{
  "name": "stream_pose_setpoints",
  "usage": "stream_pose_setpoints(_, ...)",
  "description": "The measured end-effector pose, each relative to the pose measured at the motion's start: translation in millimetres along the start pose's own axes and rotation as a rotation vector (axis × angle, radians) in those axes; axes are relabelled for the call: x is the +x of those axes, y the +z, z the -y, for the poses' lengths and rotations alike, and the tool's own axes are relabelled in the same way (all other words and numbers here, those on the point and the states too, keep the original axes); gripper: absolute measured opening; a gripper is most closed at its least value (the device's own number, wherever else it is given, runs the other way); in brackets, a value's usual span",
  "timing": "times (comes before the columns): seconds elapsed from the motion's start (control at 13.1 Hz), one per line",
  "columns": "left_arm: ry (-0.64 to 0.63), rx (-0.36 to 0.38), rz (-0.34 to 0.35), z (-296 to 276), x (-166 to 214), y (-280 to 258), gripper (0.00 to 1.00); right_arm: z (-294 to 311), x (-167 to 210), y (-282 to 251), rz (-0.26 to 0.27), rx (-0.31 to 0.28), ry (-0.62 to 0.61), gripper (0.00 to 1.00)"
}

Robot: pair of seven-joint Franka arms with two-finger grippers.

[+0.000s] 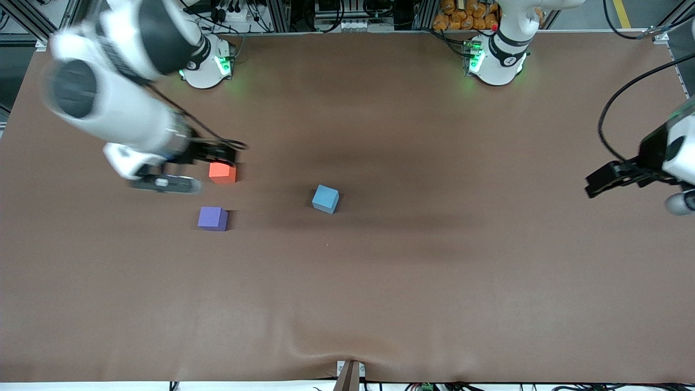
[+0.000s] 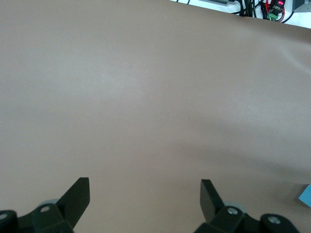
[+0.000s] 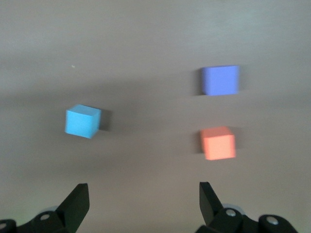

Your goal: Place blue block between orange and purple blocks

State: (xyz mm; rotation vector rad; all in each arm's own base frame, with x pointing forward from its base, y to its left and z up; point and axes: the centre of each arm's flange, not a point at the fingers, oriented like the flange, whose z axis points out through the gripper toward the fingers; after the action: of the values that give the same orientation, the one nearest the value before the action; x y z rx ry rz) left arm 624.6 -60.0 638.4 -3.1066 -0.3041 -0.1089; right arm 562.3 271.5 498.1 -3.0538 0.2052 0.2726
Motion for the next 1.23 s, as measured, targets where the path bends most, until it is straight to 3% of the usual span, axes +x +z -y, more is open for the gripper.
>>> stream_pose_setpoints(0.38, 0.017, -0.011, -0.027, 0.6, -9.1, -19.5, 1.0, 121.9, -26.7, 124.7, 0.004, -0.035, -0.021, 1.0)
stream_pose_setpoints(0.77, 0.008, -0.006, -0.014, 9.2, -10.0, -16.1, 1.0, 147.6, -5.8, 242.4, -0.022, -0.052, -0.023, 1.0)
stream_pose_setpoints(1.23, 0.016, -0.003, 0.003, 26.0, -26.1, -17.2, 1.0, 146.3, 4.5, 256.9, -0.049, -0.052, -0.021, 1.0)
